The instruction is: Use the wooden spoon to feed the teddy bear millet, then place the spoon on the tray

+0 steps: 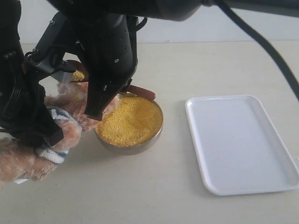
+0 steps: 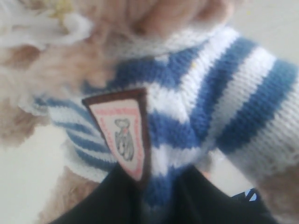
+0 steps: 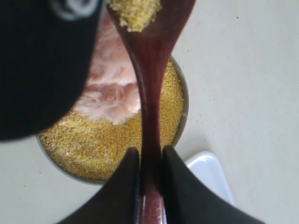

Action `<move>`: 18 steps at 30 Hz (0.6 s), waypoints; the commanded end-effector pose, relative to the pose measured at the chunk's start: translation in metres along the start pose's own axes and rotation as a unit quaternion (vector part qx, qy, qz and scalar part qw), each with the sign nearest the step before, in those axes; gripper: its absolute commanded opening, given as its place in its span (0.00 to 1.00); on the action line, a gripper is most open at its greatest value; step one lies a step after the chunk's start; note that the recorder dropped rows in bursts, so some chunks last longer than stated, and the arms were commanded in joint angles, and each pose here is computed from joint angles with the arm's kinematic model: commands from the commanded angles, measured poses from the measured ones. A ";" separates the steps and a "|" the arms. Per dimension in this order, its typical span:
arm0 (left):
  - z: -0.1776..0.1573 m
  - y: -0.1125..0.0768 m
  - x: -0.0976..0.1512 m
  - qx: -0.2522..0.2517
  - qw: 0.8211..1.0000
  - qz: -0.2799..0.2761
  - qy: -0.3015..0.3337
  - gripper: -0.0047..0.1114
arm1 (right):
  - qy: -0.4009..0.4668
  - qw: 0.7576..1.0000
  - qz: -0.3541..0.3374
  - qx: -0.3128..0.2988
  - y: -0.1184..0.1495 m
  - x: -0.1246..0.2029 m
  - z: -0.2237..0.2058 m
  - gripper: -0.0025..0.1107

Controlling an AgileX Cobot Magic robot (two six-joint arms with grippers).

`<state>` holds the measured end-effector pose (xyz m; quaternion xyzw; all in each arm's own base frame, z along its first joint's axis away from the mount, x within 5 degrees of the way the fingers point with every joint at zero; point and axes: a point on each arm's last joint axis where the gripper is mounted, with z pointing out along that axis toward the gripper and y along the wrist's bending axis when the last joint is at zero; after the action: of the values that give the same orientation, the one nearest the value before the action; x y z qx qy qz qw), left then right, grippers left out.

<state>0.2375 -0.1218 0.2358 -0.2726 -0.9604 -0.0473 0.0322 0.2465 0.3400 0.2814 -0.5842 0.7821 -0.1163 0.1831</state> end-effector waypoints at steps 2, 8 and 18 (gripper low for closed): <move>-0.005 -0.002 -0.002 0.003 1.000 -0.005 -0.022 0.07 | -0.003 1.000 -0.015 -0.013 0.011 -0.003 -0.002 0.02; -0.005 -0.002 -0.002 0.003 1.000 -0.009 -0.022 0.07 | -0.005 1.000 -0.020 -0.012 0.015 -0.004 -0.004 0.02; -0.005 -0.002 -0.002 0.003 1.000 -0.009 -0.022 0.07 | -0.008 1.000 -0.015 -0.021 0.019 -0.005 -0.005 0.02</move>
<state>0.2368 -0.1212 0.2355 -0.2678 -0.9615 -0.0496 0.0359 0.2404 0.3441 0.2815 -0.5840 0.7818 -0.1164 0.1849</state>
